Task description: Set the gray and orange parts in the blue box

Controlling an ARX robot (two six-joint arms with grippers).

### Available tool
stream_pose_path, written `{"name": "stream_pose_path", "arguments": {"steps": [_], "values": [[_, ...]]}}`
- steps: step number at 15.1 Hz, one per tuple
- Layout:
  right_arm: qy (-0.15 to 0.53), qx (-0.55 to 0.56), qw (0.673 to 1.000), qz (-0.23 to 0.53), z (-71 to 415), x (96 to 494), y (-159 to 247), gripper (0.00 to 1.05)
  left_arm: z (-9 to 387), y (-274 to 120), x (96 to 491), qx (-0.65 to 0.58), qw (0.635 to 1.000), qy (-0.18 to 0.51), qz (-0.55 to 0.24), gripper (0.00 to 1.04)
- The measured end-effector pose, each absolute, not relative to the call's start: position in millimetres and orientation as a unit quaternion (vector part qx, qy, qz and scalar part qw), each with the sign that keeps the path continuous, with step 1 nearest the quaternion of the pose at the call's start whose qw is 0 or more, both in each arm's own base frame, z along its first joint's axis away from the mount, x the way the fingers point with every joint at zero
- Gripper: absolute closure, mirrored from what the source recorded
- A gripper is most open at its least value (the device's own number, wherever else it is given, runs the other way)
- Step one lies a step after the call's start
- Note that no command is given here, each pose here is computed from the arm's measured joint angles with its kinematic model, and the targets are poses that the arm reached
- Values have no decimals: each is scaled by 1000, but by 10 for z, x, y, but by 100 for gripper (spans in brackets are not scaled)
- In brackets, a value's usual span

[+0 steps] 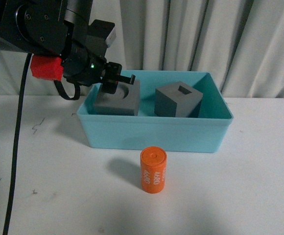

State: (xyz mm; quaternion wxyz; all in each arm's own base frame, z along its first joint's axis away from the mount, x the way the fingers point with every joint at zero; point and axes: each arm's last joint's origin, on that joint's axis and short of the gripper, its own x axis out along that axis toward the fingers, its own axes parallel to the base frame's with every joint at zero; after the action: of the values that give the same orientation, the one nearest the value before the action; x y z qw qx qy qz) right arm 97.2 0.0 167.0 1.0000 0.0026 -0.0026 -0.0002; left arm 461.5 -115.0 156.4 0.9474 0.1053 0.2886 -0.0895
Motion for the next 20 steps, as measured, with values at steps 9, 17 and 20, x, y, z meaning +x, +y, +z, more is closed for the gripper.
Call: {"name": "stream_pose_path", "arguments": {"steps": [9, 17, 20], "values": [[-3, 3, 1000, 0, 1670, 972, 0, 6, 2433, -471, 3741, -58, 957, 252, -132, 7], [-3, 3, 1000, 0, 1671, 972, 0, 6, 1904, 564, 1386, -15, 1000, 9, -12, 53], [-2, 3, 1000, 0, 1670, 972, 0, 6, 1822, 355, 1292, -11, 1000, 6, -1, 89]]}}
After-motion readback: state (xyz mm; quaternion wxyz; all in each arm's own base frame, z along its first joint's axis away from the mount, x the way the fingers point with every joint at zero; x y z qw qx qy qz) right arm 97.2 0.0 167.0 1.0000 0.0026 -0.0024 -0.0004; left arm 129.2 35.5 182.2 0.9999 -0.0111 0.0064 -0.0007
